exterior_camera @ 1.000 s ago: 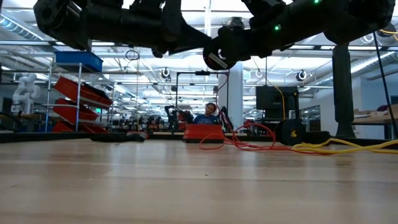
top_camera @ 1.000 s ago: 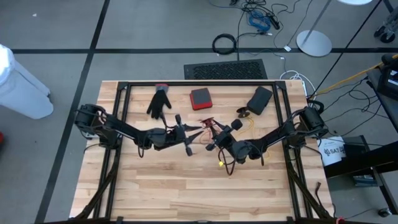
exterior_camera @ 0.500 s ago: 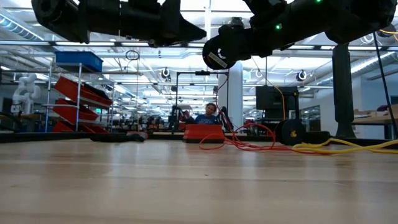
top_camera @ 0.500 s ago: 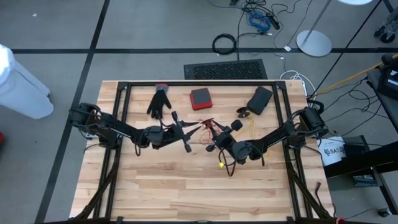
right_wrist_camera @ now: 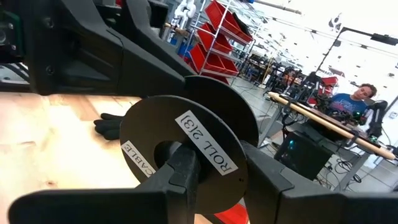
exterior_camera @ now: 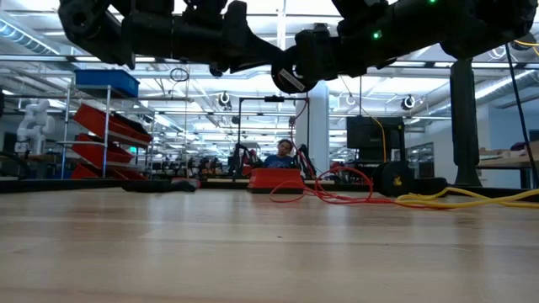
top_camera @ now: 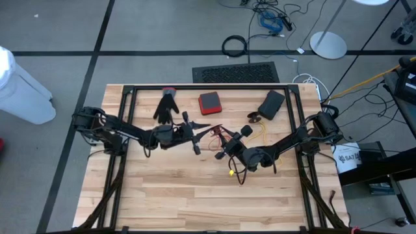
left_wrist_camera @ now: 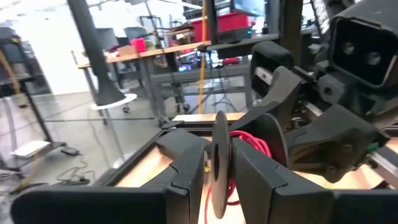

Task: Coil cords
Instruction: Uncoil the red wire from the spool

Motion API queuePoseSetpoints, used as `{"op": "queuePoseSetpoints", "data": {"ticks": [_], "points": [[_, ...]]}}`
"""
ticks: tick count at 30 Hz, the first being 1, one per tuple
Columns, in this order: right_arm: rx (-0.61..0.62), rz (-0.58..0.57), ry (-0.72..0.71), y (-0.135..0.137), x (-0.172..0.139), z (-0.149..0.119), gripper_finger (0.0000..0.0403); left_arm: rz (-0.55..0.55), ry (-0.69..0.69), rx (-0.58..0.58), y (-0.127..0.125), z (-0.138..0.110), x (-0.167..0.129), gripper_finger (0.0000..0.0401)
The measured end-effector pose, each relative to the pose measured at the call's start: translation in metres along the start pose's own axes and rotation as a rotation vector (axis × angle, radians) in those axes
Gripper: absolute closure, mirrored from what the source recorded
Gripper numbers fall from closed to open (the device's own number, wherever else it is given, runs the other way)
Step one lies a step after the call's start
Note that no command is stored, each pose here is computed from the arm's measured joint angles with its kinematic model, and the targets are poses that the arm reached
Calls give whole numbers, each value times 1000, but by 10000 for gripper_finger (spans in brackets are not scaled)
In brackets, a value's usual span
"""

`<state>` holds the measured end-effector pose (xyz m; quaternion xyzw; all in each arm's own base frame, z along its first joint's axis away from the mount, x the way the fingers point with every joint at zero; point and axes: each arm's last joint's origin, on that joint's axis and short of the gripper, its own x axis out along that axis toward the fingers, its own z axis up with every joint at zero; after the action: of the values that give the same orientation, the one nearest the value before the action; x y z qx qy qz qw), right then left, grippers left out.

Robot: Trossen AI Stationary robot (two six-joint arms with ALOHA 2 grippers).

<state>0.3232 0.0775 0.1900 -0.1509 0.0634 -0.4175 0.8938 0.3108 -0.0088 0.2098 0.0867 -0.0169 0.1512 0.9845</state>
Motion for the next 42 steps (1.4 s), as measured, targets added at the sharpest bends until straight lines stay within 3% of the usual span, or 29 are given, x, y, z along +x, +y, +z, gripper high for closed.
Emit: {"op": "queuePoseSetpoints", "data": {"ticks": [13,27,31,42], "points": [[23,34,-12,1,0,0,319,-40,18,-17,4,-3,2,318],[20,60,-19,2,0,0,320,-15,24,-14,10,-5,4,392],[16,61,-18,2,0,0,319,-14,24,-7,10,-5,4,395],[-94,-9,12,3,-8,0,311,-12,18,21,10,-4,4,399]]}}
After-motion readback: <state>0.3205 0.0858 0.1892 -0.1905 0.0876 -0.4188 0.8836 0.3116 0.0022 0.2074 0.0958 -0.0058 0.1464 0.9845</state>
